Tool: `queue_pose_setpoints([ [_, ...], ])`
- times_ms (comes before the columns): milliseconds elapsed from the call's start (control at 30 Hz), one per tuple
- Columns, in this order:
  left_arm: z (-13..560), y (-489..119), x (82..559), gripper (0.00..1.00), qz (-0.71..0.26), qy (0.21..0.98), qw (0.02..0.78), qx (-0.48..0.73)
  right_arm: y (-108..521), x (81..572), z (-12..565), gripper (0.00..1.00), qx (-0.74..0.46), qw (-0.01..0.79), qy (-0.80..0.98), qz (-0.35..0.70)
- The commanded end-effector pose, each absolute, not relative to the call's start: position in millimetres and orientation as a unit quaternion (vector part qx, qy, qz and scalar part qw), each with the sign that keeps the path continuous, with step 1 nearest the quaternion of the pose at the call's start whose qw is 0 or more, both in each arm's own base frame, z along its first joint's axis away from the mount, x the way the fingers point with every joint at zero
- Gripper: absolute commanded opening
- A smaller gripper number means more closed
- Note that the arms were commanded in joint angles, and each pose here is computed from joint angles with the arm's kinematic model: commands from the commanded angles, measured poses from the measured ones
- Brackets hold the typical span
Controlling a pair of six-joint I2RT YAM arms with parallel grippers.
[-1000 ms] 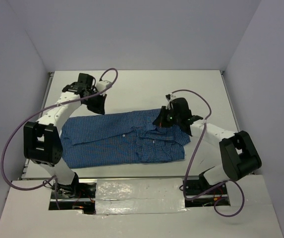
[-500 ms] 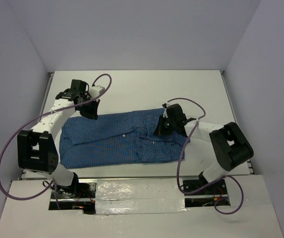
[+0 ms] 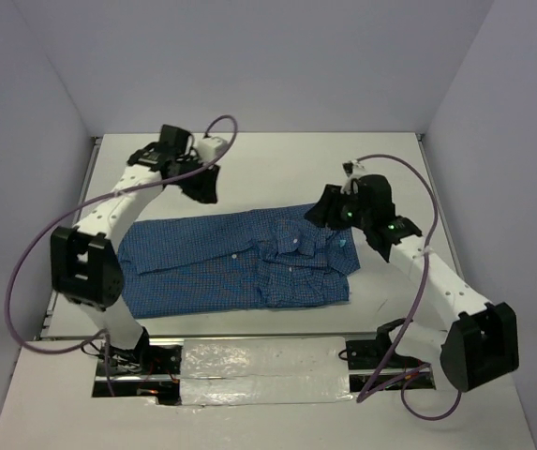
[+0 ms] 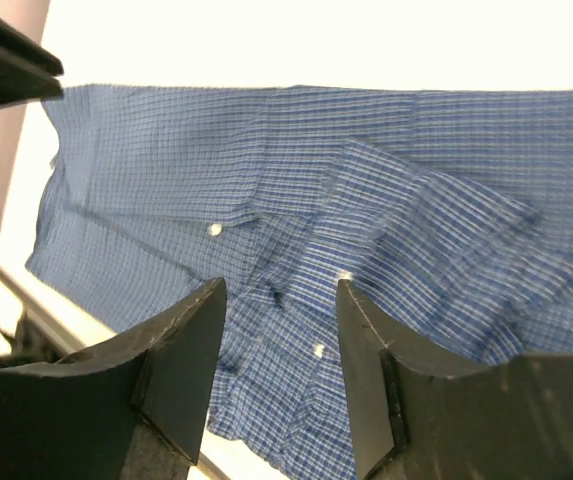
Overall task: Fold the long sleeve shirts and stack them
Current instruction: Fold the shirt
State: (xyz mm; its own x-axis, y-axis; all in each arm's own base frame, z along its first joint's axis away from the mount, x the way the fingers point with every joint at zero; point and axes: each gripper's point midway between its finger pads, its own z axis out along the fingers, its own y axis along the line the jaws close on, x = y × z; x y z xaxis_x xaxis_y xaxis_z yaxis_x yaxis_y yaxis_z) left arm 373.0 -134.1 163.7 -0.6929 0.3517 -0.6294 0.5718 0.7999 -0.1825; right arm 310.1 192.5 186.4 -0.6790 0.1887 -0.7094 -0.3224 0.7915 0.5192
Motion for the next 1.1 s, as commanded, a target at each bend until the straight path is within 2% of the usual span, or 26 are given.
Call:
queue_pose_setpoints([
  [0,175.3,-219.8,388.8,0.39,-0.25,0.861,0.296,0.329,159.1,290.0,146.1,0.56,0.046,0.345,0.885,0.309],
  [67,170.1,-255.9,390.4,0.42,-0.28,0.85,0.277,0.35,146.5,285.2,128.7,0.56,0.074,0.328,0.891,0.304],
  [167,158.1,-313.7,399.0,0.44,-0.287,0.834,0.267,0.388,140.9,279.7,112.6,0.48,0.089,0.316,0.894,0.305],
  [233,129.6,-329.3,405.5,0.45,-0.285,0.842,0.245,0.386,138.0,279.7,107.9,0.42,0.092,0.315,0.894,0.305],
  [333,109.3,-353.0,409.6,0.49,-0.277,0.845,0.236,0.392,136.0,275.5,93.9,0.41,0.093,0.3,0.9,0.301],
  [533,78.3,-363.4,413.4,0.53,-0.244,0.857,0.23,0.392,132.5,270.0,76.6,0.41,0.099,0.285,0.908,0.29],
  [767,48.2,-349.6,394.7,0.54,-0.232,0.872,0.196,0.385,135.0,261.6,58.1,0.47,0.108,0.258,0.913,0.296],
  [1067,58.5,-342.3,412.0,0.65,-0.192,0.874,0.225,0.386,145.5,259.2,45.6,0.49,0.105,0.233,0.912,0.322],
])
